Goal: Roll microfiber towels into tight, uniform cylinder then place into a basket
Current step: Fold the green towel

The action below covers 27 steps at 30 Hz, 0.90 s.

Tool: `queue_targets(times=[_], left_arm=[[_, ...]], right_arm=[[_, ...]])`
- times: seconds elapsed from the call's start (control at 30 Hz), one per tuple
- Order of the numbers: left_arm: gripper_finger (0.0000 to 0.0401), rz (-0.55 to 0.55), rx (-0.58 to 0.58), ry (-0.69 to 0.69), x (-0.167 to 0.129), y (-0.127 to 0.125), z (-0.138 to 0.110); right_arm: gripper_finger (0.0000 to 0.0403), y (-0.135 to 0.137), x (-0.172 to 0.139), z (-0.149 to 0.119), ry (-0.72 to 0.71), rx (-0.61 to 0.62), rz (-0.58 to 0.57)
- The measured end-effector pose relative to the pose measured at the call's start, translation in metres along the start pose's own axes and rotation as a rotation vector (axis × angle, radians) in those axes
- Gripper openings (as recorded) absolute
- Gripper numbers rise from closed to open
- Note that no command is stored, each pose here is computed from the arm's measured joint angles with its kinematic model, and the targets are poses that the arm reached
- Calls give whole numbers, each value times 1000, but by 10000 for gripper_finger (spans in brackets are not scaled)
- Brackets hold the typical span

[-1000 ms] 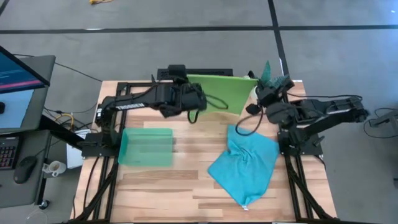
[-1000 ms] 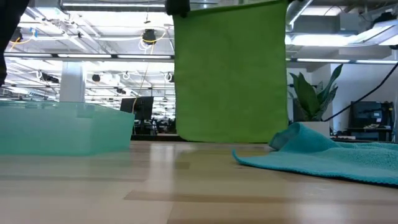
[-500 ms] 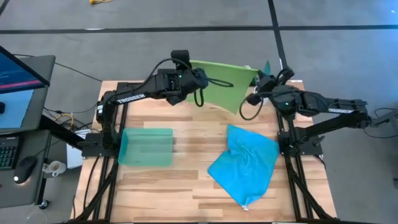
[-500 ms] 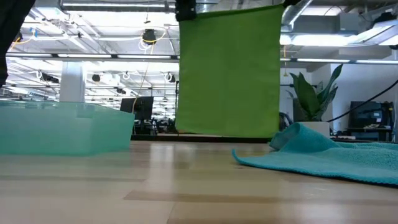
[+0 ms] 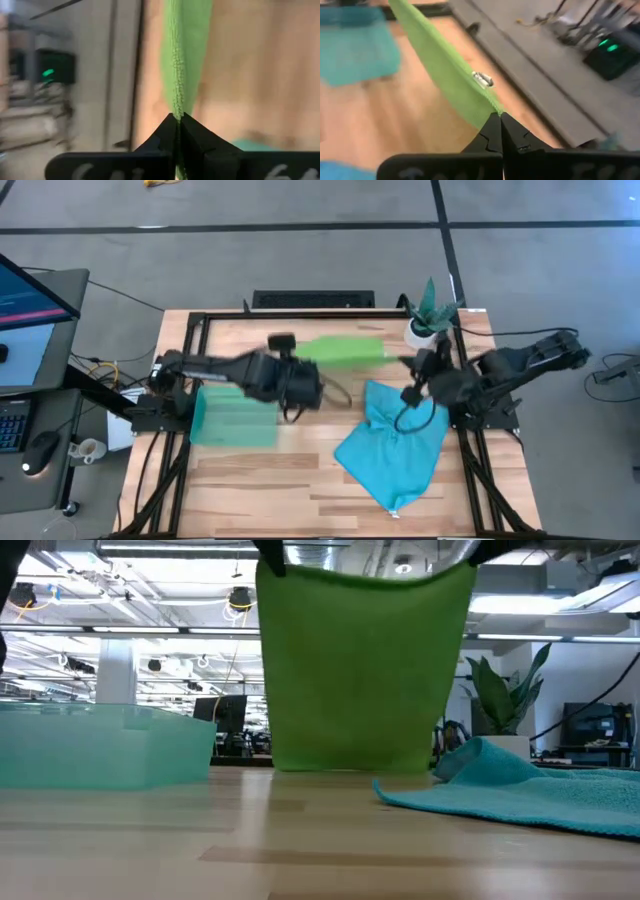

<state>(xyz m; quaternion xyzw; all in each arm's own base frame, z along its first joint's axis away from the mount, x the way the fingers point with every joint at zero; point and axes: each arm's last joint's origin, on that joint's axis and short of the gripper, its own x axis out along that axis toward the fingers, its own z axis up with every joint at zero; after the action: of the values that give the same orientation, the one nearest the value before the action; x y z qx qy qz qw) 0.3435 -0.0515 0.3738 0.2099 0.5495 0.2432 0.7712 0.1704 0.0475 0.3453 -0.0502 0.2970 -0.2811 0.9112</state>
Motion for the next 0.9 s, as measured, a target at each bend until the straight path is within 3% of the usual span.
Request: queue_targets(times=[0.23, 0.43, 0.7, 0.9], left_arm=[[0, -28, 56, -40, -15, -62, 1], [0, -64, 67, 1, -9, -105, 2], [0, -128, -46, 75, -8, -144, -10], [0, -76, -57, 119, 2, -169, -30]], right_arm=[[5, 42, -7, -19, 26, 30, 103], [5, 79, -15, -35, 53, 35, 163], [4, 121, -19, -62, 92, 10, 181], [3, 139, -11, -76, 96, -67, 123]])
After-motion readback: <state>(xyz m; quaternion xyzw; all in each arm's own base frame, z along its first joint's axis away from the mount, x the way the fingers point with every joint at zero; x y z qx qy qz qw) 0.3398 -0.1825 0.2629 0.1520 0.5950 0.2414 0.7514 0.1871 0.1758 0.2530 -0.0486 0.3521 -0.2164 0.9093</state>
